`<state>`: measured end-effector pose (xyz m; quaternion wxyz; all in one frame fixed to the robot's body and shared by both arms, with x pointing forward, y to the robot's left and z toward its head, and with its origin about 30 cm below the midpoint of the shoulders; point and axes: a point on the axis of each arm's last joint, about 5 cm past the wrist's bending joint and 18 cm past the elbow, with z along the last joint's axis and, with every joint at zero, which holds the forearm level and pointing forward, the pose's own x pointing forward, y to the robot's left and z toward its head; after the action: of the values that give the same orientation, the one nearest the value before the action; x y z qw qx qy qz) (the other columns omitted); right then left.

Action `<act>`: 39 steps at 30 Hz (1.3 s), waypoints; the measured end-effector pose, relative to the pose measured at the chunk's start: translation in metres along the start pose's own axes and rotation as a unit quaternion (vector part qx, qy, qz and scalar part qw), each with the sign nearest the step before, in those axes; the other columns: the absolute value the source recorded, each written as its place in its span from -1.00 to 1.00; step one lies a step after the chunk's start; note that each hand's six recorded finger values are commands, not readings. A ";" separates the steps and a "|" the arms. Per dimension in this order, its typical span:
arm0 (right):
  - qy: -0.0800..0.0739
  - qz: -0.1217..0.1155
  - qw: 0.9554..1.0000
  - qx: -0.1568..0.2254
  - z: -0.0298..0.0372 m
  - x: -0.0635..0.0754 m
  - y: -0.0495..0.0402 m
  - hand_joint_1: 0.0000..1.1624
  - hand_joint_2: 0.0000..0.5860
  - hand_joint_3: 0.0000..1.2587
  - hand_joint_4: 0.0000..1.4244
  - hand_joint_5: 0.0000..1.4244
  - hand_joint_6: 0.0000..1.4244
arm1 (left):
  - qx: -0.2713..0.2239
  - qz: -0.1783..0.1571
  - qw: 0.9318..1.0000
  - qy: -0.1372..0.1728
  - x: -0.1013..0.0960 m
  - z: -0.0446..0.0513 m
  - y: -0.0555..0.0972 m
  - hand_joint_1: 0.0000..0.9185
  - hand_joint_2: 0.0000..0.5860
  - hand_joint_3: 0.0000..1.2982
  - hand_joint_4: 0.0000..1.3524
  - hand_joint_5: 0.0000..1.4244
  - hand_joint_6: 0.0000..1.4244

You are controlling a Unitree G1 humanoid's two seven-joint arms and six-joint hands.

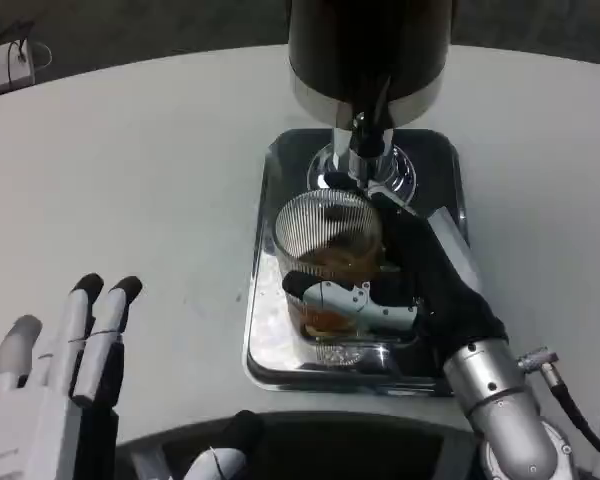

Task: Grasp the cup under the faucet to collect the drink, then remove the cup.

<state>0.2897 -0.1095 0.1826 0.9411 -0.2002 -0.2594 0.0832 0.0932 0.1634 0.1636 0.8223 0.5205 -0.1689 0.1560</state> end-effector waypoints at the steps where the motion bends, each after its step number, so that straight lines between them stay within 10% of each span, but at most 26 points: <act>1: -0.001 -0.002 1.000 0.001 0.0005 0.001 0.0007 0.88 -0.42 -0.44 -0.26 -0.06 0.58 | 0.001 0.000 1.000 0.000 0.000 -0.0001 0.000 -1.00 -0.58 -0.84 -1.00 -0.79 -1.00; 15: 0.002 -0.046 0.999 0.002 -0.0014 0.000 -0.0045 1.00 -0.65 0.19 0.30 0.55 1.00 | 0.011 0.003 1.000 -0.009 0.005 0.0018 0.001 -1.00 -0.58 -0.84 -1.00 -0.79 -1.00; 39: -0.021 -0.044 0.999 0.006 0.0031 -0.036 -0.0056 1.00 -0.71 0.28 0.37 0.67 1.00 | -0.004 -0.004 1.000 -0.013 0.007 0.0052 -0.004 -1.00 -0.59 -0.82 -1.00 -0.79 -1.00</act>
<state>0.2575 -0.1230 0.1709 0.9394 -0.1813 -0.2871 0.0472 0.1005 0.1575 0.1653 0.8228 0.5197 -0.1780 0.1455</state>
